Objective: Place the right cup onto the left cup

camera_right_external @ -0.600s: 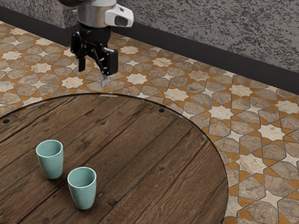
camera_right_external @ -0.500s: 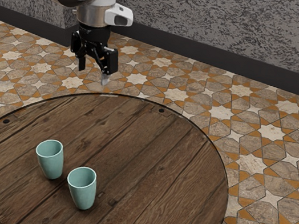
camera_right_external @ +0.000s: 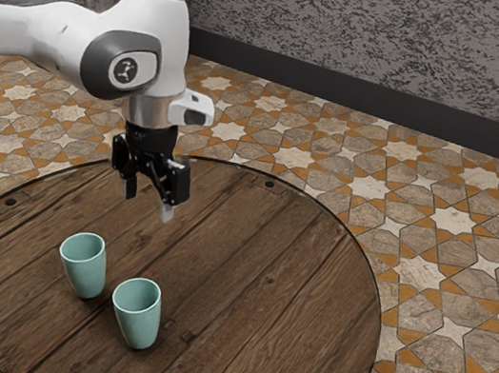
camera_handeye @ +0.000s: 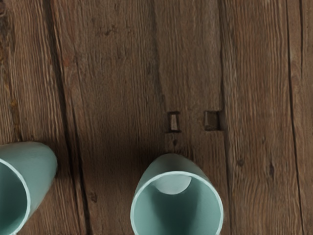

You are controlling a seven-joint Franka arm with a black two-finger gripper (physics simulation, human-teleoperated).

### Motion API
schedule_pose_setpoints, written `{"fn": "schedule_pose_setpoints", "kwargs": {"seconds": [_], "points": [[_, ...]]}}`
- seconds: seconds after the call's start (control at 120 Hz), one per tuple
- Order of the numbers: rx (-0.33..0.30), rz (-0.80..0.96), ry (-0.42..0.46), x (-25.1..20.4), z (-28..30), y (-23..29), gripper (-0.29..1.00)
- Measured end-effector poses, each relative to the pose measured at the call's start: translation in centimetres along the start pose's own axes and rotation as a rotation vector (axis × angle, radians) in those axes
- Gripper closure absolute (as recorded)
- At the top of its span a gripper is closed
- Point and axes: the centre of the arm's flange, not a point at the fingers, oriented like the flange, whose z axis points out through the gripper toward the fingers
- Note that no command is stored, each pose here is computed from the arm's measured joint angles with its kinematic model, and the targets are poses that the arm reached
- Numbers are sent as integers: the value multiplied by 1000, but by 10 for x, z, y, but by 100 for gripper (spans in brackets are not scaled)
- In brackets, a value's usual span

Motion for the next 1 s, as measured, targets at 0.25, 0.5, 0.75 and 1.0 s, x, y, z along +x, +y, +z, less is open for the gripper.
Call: {"fn": "schedule_pose_setpoints", "kwargs": {"seconds": [0.25, 0.5, 0.75, 1.0], "points": [[-22, -78, 38, -22, 37, 33, 19], [-67, -187, 40, -36, 74, 45, 28], [-74, -280, 27, -44, 105, 45, 32], [-84, -349, 26, -41, 121, 43, 34]]}}
